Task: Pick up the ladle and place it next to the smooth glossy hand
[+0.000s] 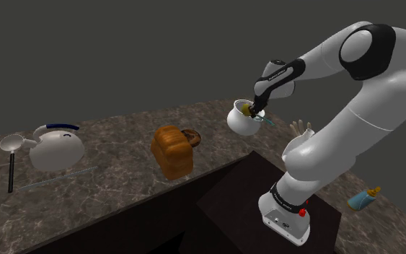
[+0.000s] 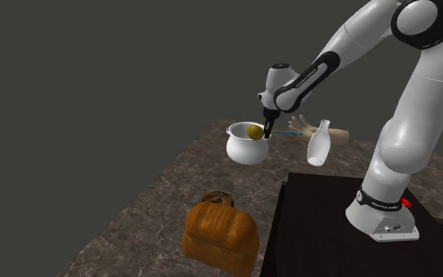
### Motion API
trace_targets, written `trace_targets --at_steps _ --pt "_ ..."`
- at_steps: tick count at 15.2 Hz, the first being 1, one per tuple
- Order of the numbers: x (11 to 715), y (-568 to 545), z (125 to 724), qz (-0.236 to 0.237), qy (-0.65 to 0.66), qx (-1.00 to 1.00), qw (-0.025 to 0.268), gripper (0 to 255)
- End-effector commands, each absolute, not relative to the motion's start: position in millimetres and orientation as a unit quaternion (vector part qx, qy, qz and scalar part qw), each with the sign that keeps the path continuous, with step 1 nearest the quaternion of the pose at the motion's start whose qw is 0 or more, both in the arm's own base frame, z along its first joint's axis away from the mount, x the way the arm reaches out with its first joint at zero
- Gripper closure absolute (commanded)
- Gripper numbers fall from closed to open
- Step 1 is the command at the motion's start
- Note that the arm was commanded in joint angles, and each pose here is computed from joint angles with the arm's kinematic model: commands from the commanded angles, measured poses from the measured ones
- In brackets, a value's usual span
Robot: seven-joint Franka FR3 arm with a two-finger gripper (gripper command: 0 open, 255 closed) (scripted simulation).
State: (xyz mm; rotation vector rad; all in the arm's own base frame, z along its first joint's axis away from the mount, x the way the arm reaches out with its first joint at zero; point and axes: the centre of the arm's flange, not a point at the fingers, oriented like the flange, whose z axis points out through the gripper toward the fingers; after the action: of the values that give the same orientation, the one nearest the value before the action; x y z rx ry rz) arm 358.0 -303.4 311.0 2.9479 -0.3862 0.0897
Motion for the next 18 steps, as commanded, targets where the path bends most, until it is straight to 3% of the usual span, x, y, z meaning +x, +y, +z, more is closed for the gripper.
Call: trace_targets --at_steps 1,14,18 --pt "334 -315 309 0.030 -0.128 0.988 0.083 255" --pt "181 -392 309 0.030 -0.128 0.988 0.083 255" --pt "177 -394 293 0.030 -0.128 0.988 0.083 255"
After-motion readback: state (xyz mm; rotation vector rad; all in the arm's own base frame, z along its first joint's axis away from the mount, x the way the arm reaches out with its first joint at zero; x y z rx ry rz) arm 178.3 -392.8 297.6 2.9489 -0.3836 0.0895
